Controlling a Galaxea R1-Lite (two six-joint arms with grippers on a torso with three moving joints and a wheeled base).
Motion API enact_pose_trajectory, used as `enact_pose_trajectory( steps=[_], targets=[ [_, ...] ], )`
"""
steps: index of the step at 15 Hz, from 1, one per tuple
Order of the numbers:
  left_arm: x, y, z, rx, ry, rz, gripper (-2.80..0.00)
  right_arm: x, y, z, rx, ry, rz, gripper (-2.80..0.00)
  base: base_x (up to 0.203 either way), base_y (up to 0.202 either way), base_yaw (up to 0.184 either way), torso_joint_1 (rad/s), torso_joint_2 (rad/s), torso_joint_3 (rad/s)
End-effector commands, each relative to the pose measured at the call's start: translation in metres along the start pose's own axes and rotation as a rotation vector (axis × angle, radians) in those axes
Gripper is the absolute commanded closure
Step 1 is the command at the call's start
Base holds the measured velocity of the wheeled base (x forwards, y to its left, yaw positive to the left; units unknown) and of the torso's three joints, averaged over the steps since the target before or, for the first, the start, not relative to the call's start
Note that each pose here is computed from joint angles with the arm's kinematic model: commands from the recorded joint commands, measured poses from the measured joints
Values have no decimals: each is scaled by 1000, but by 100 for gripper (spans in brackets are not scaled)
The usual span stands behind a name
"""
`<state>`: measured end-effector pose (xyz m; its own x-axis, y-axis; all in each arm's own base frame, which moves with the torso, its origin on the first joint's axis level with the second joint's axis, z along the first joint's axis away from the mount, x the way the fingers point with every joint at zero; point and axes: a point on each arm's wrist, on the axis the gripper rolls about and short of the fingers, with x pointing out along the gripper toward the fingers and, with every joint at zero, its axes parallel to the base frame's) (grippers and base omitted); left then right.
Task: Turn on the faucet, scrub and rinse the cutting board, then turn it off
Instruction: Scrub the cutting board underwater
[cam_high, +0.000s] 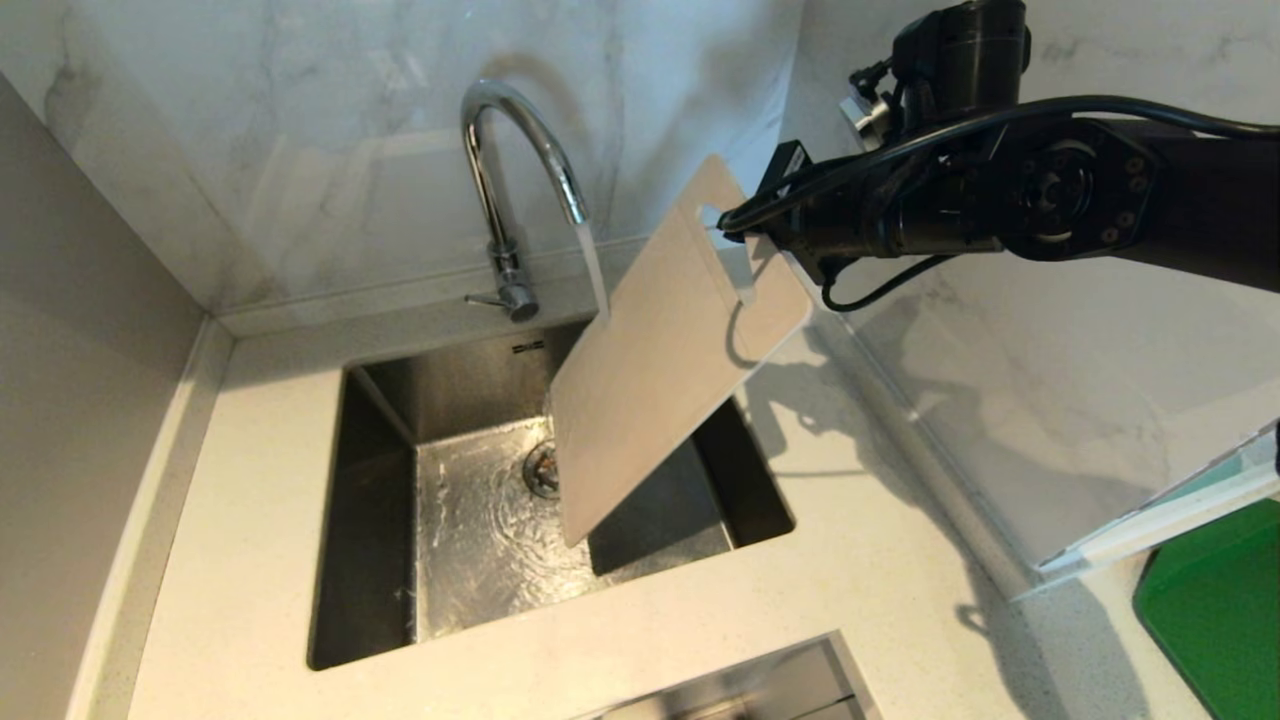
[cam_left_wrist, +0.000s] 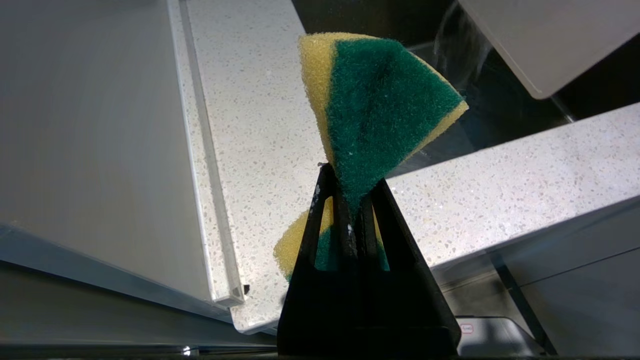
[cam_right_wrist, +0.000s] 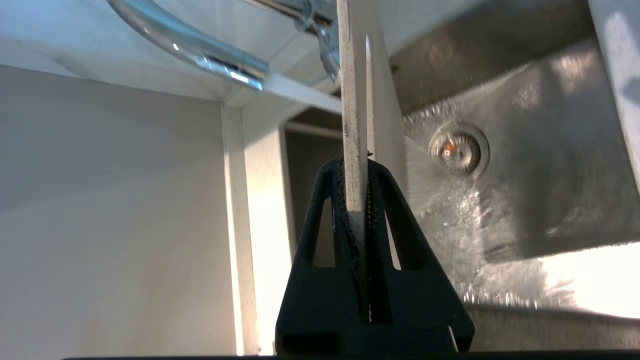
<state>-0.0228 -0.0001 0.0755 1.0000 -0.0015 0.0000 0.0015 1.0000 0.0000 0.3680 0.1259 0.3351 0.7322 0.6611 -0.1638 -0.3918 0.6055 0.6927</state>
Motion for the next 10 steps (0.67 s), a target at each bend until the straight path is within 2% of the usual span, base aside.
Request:
enact_pose_trajectory(
  steps=[1,10],
  targets=[
    [0,0,-1,0,5,0,0,-11,8,1,1,-4,8,0,0,0,0,0,0,0],
    [0,0,0,5,2,1,0,-60,39,3,-17,-38,39,0,0,0,0,0,0,0]
  ],
)
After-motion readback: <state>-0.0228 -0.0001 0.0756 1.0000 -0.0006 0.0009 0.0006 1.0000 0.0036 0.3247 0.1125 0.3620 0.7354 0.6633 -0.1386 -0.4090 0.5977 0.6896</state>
